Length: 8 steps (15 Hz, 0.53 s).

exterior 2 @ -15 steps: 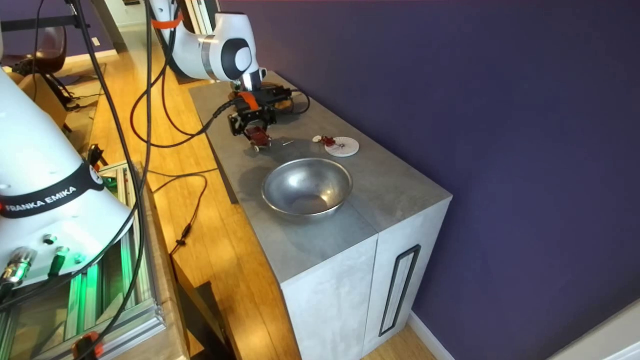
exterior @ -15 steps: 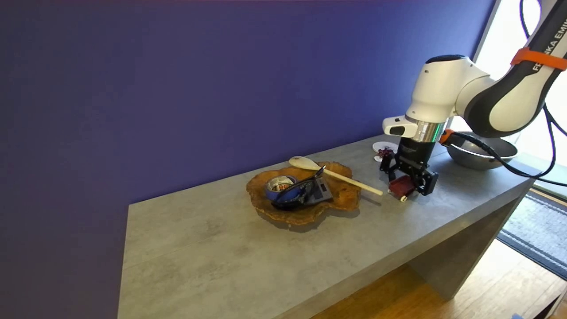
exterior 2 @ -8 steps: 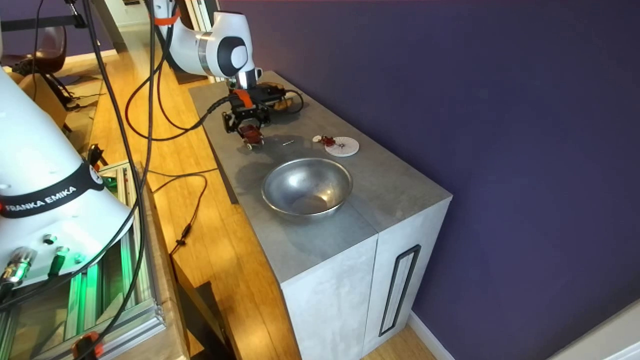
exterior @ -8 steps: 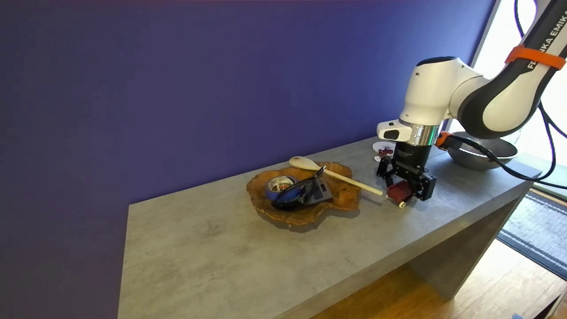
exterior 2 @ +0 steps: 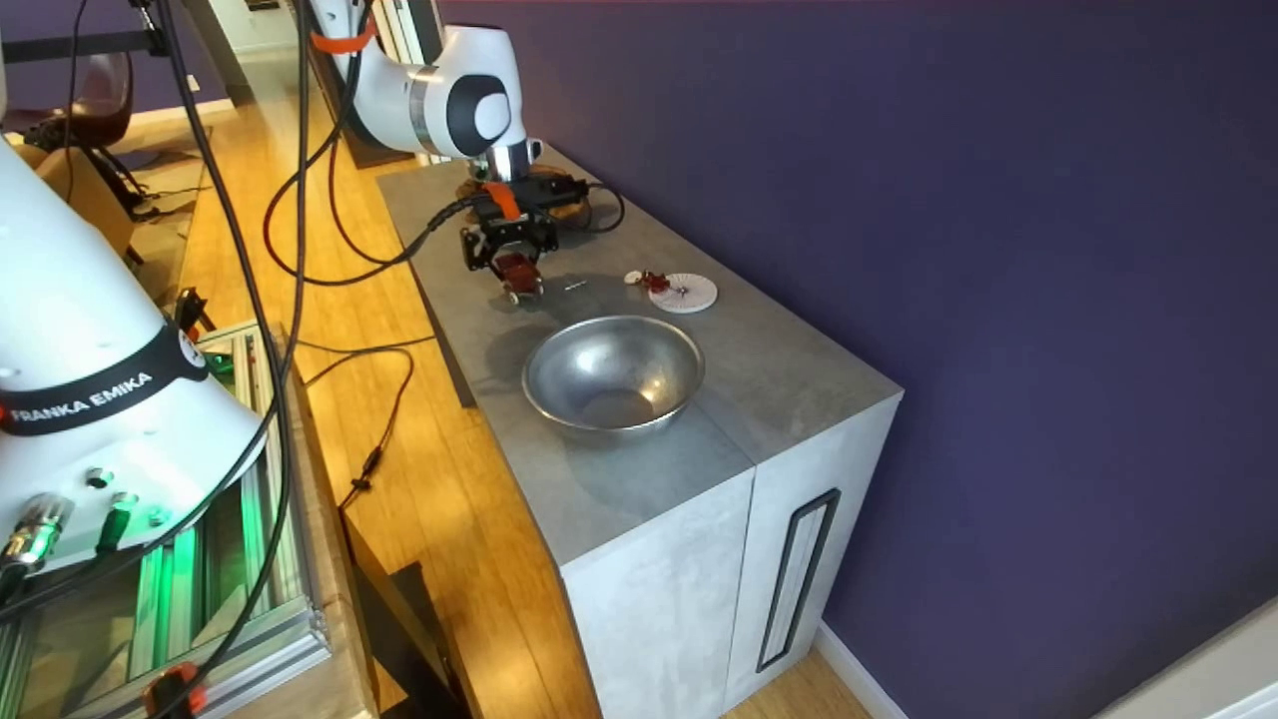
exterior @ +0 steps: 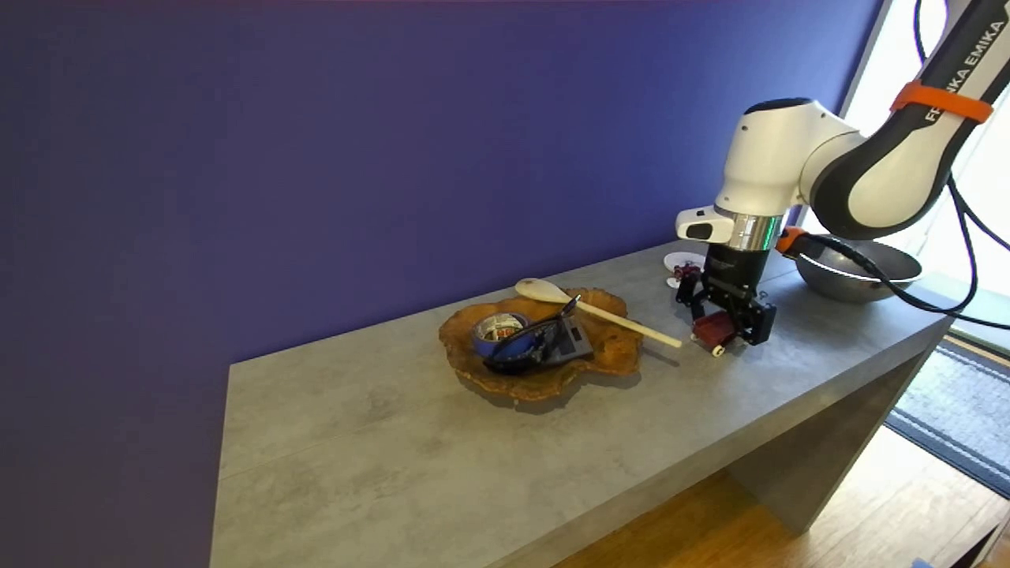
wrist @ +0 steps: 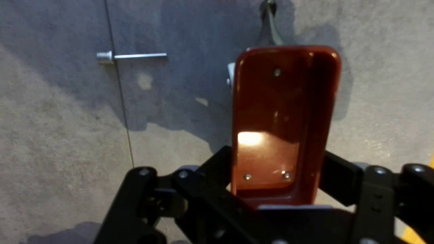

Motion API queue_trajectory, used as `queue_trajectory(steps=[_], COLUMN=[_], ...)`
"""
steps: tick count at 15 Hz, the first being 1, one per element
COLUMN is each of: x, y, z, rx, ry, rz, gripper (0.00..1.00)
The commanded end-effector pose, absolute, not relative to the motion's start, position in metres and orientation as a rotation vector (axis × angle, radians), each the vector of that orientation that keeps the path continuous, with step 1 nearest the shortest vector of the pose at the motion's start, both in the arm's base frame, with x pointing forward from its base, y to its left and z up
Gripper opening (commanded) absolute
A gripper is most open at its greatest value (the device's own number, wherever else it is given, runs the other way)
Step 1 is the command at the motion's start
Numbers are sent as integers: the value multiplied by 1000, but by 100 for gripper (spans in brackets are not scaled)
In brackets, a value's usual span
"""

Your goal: Pick up the red cart on the table and move it back at forth three times on the table surface before placing it down

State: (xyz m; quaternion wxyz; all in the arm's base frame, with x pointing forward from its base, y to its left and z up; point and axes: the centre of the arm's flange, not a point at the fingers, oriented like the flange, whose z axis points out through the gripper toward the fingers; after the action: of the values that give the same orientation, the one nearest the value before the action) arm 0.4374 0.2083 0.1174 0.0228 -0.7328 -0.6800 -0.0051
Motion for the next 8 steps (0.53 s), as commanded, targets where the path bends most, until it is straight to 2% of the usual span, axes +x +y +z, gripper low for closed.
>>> queue_trajectory(steps=[1,8], x=[429,423], y=[177,138], z=[86,88], rx=[-2259,-2295], ry=[-2074,-2049], rz=[89,150], gripper=[31,31])
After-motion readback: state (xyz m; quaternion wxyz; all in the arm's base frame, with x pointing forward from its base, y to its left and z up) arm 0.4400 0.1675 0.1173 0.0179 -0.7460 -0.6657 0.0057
